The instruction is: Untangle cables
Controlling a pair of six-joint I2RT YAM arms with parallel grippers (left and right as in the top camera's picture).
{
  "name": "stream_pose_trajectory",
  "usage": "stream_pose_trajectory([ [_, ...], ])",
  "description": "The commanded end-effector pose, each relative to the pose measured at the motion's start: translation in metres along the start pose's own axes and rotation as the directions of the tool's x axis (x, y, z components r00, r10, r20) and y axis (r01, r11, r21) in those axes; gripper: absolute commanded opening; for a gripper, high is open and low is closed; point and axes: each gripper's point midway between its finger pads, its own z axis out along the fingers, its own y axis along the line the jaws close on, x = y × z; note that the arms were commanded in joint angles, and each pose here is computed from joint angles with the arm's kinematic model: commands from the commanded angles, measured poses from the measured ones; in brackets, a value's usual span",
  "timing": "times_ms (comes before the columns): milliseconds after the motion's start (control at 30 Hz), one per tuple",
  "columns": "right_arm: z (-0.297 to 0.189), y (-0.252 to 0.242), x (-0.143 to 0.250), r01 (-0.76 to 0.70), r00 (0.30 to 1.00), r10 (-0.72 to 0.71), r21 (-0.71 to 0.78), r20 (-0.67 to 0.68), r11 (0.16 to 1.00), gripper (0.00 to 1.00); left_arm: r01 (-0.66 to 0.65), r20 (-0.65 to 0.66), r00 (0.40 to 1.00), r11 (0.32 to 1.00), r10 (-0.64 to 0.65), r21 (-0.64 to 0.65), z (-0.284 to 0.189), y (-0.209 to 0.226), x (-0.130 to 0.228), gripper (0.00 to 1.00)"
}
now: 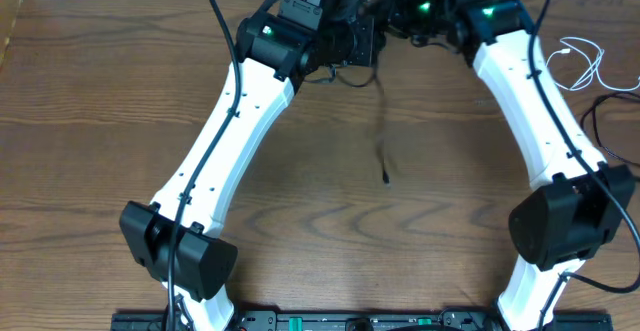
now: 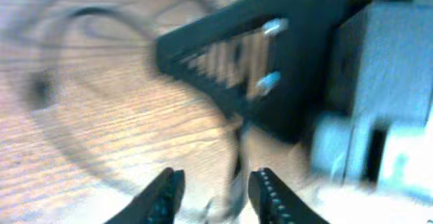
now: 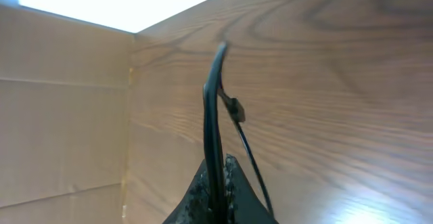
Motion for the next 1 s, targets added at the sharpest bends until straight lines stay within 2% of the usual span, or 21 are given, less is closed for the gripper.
stream_pose_trajectory([
  [0,-0.040,-0.030,-0.035,0.063,0.993,-0.068,0.062,0.093,0.996,0.01,-0.010,0.028,1.000,0.998,0.011,-0.056,-0.002,0.011,-0.007,0.48],
  [133,-0.092,-0.059,-0.060,0.058,0.983,-0.079,0.124,0.167,0.991,0.01,-0.009,0.032,0.999,0.997,0.011,-0.073,-0.002,0.013,-0.007,0.52],
  [300,-0.178,-0.096,-0.085,-0.036,0.949,-0.039,0.230,0.313,0.973,0.01,-0.009,0.033,0.999,0.997,0.011,-0.073,-0.002,0.013,-0.007,0.55],
  [467,-0.271,-0.139,-0.109,-0.160,0.867,-0.011,0.298,0.498,0.941,0.01,-0.009,0.034,0.999,0.997,0.012,-0.072,-0.002,0.013,-0.008,0.58],
  [533,-0.307,-0.166,-0.119,-0.242,0.814,0.011,0.322,0.581,0.915,0.01,-0.009,0.033,0.999,0.997,0.012,-0.072,-0.002,0.013,-0.008,0.58],
  [567,-0.335,-0.193,-0.126,-0.314,0.766,0.021,0.346,0.643,0.884,0.01,-0.009,0.033,0.999,0.997,0.012,-0.072,-0.002,0.013,-0.008,0.58],
  [700,-0.367,-0.236,-0.140,-0.379,0.702,0.009,0.363,0.712,0.852,0.01,-0.009,0.034,0.999,0.997,0.012,-0.072,-0.002,0.013,-0.008,0.59],
  [900,-0.372,-0.288,-0.191,-0.367,0.605,-0.088,0.376,0.791,0.851,0.01,-0.009,0.034,0.999,0.997,0.012,-0.072,-0.002,0.013,-0.008,0.59],
  [933,-0.369,-0.298,-0.200,-0.365,0.589,-0.110,0.385,0.801,0.848,0.09,-0.009,0.034,0.999,0.997,0.012,-0.072,-0.002,0.013,-0.008,0.59],
  [967,-0.363,-0.309,-0.207,-0.359,0.581,-0.122,0.388,0.805,0.849,0.27,-0.009,0.034,0.999,0.997,0.012,-0.072,-0.002,0.013,-0.008,0.59],
])
